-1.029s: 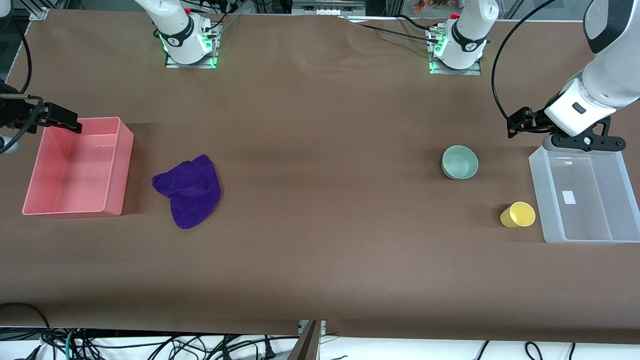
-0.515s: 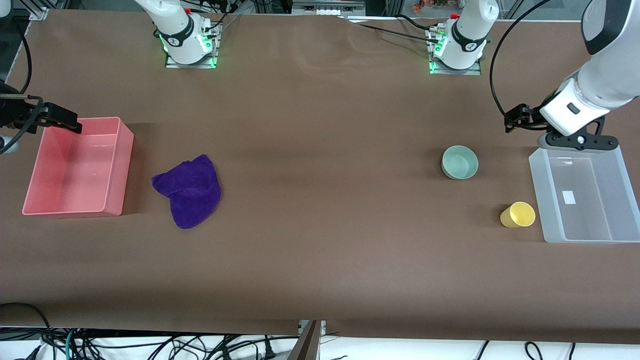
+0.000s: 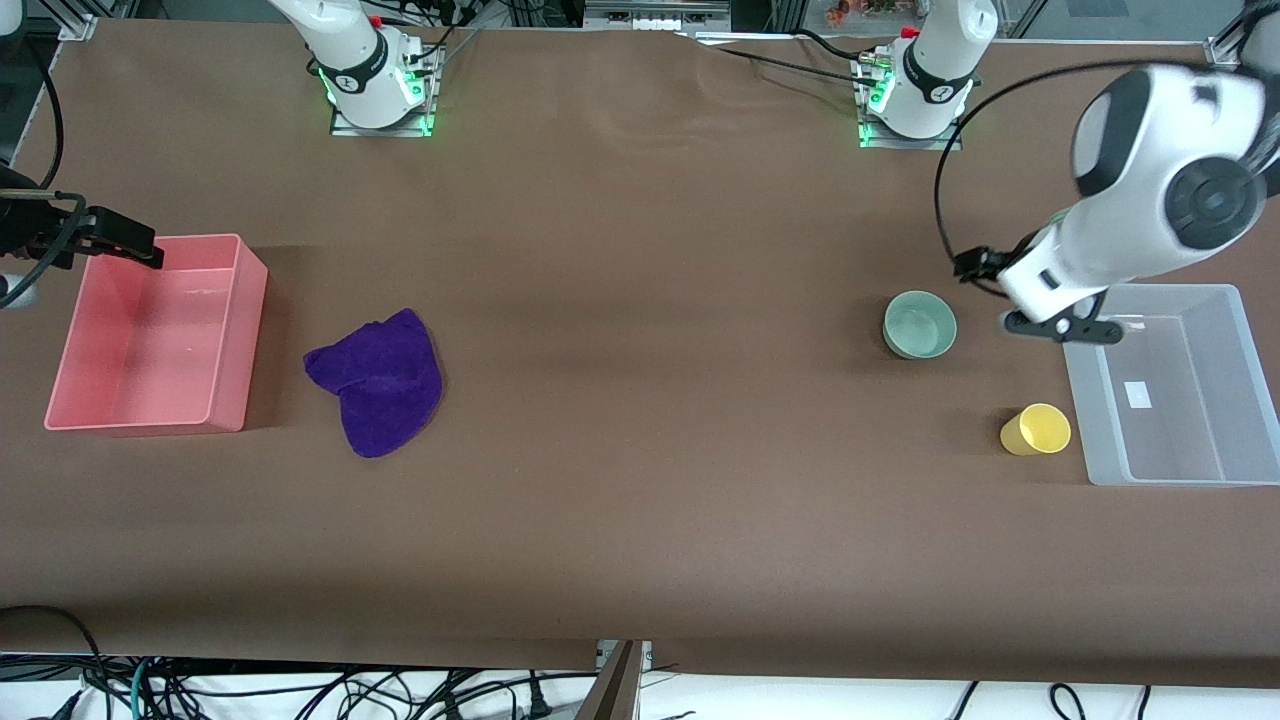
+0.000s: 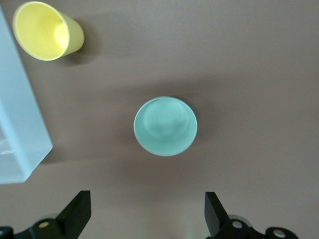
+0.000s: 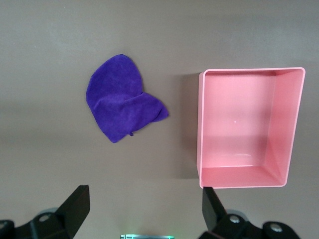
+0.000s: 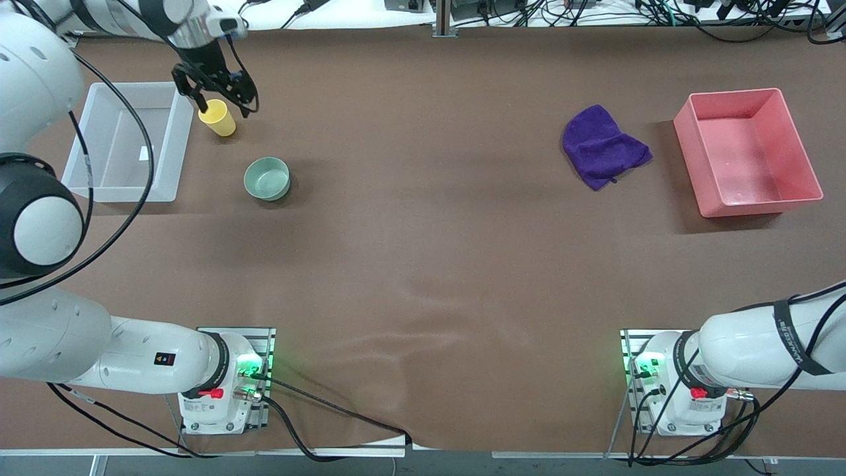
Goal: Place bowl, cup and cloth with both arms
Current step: 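Grasp the green bowl with the left gripper while the right gripper reaches the cloth, then carry the bowl into the clear bin while the right gripper grasps the cloth, then grasp the yellow cup with the left gripper while the right gripper drops the cloth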
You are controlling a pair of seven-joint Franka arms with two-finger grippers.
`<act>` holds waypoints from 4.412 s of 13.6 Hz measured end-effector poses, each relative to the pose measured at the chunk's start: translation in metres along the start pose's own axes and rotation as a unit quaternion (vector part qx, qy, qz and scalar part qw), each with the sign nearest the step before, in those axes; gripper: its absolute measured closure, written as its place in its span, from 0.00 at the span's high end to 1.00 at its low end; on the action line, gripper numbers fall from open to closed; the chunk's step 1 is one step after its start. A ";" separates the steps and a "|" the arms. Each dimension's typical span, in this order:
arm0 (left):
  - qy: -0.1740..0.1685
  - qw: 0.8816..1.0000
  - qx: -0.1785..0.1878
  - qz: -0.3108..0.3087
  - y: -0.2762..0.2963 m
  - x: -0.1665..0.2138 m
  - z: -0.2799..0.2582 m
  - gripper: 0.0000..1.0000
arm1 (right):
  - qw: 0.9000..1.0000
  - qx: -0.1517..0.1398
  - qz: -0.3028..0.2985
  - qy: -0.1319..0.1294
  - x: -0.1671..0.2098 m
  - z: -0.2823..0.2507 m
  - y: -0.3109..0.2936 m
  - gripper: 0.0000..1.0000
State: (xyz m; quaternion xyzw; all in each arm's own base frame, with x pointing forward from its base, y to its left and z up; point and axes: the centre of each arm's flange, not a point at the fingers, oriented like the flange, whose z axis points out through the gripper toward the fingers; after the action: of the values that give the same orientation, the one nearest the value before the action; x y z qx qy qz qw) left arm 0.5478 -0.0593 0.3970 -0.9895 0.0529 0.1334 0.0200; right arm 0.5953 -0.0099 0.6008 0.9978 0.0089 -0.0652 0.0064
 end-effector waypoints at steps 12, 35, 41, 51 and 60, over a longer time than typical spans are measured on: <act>0.046 0.933 0.007 0.356 -0.025 0.053 0.195 0.78 | 0.998 0.023 -0.034 -0.038 0.113 0.271 -0.042 1.00; 0.000 0.919 -0.003 0.394 -0.335 0.033 0.032 0.03 | 0.993 0.003 -0.111 0.043 0.050 0.412 -0.095 0.36; 0.030 0.924 0.011 0.381 -0.411 0.065 0.155 0.03 | 0.993 -0.008 -0.114 0.020 0.072 0.352 -0.087 0.05; 0.087 0.900 0.028 0.426 -0.347 0.101 0.065 0.79 | 0.974 -0.039 -0.187 -0.117 0.047 0.088 0.105 0.05; 0.078 0.853 0.021 0.516 -0.205 0.175 0.103 0.99 | 0.965 0.002 -0.193 -0.176 0.040 0.209 0.202 0.05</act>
State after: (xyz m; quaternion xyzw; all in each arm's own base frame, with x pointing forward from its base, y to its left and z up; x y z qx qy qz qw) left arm 0.7109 0.1327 0.2562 -0.8262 0.5604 0.0460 -0.0350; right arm 0.6113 -0.2139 0.3910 0.9501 0.2001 -0.2394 -0.0070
